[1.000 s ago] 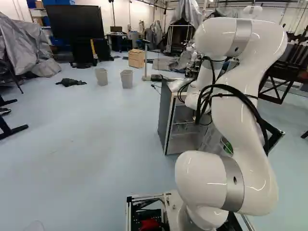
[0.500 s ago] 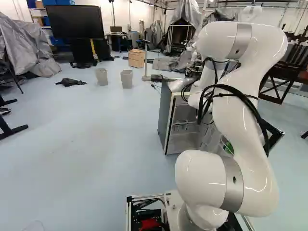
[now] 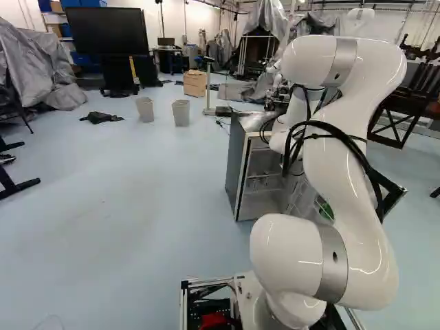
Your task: Grab a drink from the fridge
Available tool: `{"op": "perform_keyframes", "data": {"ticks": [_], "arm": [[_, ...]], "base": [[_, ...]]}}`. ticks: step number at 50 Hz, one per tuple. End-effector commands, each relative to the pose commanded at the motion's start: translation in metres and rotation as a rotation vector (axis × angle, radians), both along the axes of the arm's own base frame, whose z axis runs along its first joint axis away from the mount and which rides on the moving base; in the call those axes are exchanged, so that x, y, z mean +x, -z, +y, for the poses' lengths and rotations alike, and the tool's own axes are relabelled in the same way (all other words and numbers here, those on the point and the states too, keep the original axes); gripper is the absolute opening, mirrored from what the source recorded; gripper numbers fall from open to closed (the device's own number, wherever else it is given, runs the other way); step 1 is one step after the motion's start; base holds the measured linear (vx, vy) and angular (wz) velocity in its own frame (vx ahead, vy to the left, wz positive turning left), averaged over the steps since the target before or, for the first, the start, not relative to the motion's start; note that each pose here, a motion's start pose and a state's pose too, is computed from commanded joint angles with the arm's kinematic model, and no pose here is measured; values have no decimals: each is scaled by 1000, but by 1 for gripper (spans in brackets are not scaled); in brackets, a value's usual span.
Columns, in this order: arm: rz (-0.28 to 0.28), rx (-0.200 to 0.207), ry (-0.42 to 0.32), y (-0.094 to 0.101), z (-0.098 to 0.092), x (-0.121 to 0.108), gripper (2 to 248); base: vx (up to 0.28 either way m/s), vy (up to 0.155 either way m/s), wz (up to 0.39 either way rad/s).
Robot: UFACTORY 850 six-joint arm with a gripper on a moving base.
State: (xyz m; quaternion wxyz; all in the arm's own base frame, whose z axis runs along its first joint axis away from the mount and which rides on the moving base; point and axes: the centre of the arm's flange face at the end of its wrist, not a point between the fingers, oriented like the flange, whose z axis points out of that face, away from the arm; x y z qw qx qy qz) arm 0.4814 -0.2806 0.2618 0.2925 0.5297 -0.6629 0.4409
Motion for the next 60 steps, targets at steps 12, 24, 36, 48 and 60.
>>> {"op": "perform_keyframes", "data": {"ticks": [12, 24, 36, 48, 60], "arm": [[28, -3, -15, 0, 0, 1, 247], [132, -12, -66, 0, 0, 1, 247], [229, -21, -114, 0, 0, 1, 247], [243, -22, -121, 0, 0, 1, 247], [242, -22, -118, 0, -2, 1, 247]], "base": [[0, 0, 0], [0, 0, 0], [0, 0, 0], [0, 0, 0], [0, 0, 0]]}}
